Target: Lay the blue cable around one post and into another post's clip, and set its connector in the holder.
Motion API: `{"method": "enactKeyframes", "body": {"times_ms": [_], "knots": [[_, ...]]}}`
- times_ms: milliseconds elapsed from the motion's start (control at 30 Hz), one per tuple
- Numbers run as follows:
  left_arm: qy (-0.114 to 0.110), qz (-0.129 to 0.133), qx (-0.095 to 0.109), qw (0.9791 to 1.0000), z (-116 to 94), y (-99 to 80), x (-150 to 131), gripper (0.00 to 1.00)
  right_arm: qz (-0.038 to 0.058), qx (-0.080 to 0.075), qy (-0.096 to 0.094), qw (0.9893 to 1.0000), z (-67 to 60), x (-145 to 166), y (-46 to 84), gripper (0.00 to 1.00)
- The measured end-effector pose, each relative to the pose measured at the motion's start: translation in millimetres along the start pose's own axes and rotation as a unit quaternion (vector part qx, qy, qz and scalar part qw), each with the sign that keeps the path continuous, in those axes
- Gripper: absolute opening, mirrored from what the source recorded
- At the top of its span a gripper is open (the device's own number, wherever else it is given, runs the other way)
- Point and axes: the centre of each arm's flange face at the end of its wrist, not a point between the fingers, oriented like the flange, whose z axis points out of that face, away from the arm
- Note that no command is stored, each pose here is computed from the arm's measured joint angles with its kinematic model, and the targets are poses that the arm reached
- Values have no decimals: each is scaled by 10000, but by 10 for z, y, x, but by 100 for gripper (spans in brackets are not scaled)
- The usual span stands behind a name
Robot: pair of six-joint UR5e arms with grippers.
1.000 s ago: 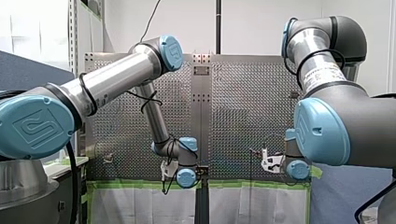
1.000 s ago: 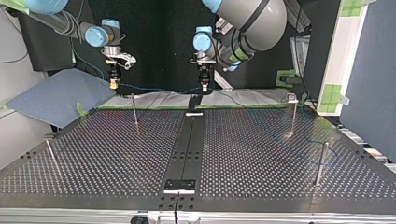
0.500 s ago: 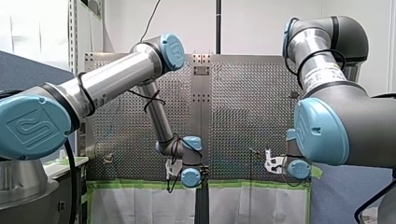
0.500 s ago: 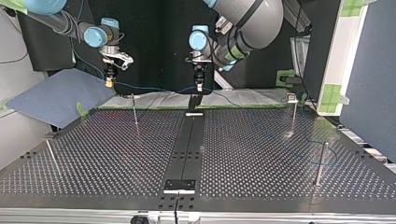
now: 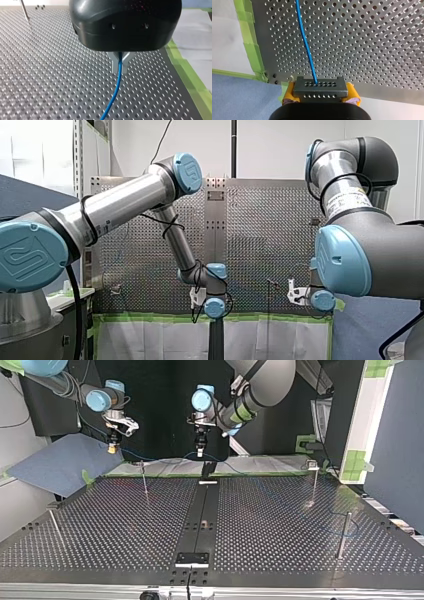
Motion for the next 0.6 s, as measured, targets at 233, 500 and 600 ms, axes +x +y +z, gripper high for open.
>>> {"method": "enactKeyframes", "body": {"times_ms": [233,500,600], "knots": [[-34,-32,146,9999,0,-219,-82,2,13,-30,-1,10000,24,8,48,0],[3,-18,225,9997,24,-378,-112,2,41,29,-34,10000,81,22,135,0],[64,29,257,9996,15,-439,-56,2,43,62,-44,10000,90,23,150,0]]}}
